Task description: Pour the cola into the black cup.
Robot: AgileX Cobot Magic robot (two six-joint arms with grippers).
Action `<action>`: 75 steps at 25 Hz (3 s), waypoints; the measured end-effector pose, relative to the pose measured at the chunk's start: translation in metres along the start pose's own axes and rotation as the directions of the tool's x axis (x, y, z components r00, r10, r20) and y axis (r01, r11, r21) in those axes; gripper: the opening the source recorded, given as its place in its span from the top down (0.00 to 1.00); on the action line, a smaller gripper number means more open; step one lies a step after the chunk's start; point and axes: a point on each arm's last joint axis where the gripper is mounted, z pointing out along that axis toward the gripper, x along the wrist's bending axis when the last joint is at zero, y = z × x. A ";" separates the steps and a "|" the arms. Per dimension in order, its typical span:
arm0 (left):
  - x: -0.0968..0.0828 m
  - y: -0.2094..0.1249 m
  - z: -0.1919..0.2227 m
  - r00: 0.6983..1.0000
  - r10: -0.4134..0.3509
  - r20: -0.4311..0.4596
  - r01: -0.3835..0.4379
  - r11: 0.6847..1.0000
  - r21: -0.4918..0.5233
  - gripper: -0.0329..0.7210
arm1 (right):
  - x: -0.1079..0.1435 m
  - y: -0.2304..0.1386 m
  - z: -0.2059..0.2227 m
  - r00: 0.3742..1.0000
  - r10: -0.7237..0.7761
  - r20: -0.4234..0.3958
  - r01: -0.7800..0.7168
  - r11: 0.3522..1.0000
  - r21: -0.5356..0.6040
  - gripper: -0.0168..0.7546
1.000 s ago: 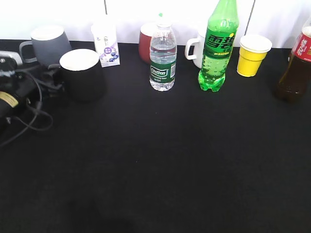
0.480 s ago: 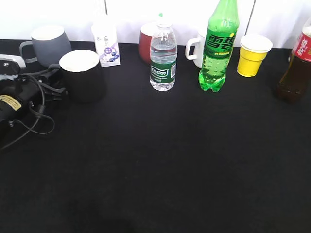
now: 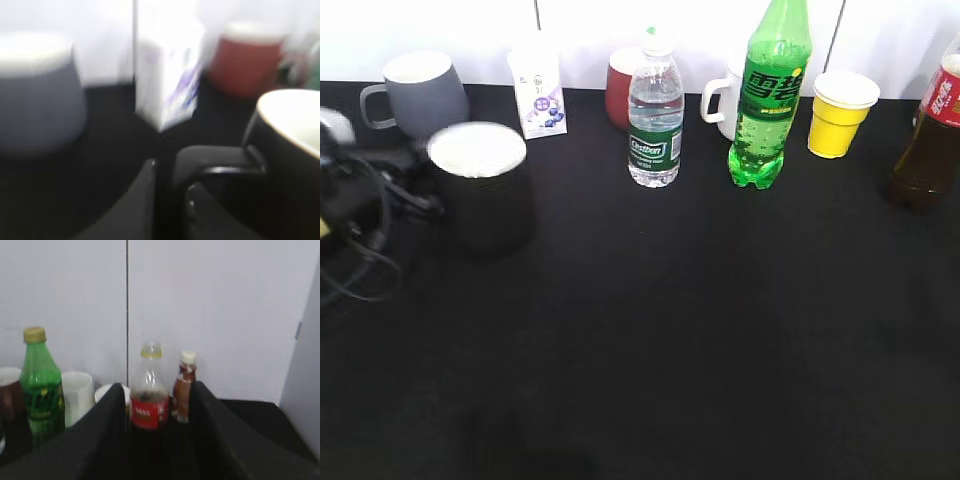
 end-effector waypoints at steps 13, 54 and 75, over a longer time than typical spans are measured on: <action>-0.035 0.136 -0.082 0.989 0.147 -0.025 -0.148 0.948 -0.280 0.89 | -0.001 -0.138 0.082 0.999 0.035 0.022 -0.037 0.990 0.135 0.66; -0.039 0.139 -0.085 0.983 0.186 0.005 -0.175 0.936 -0.305 0.89 | -0.002 -0.235 0.223 0.998 0.052 0.044 -0.058 0.987 0.147 0.50; -0.070 0.071 -0.058 0.830 -0.052 0.555 0.027 0.998 0.054 0.89 | 0.037 -0.100 0.099 0.892 -0.110 -0.438 0.189 0.972 0.140 0.45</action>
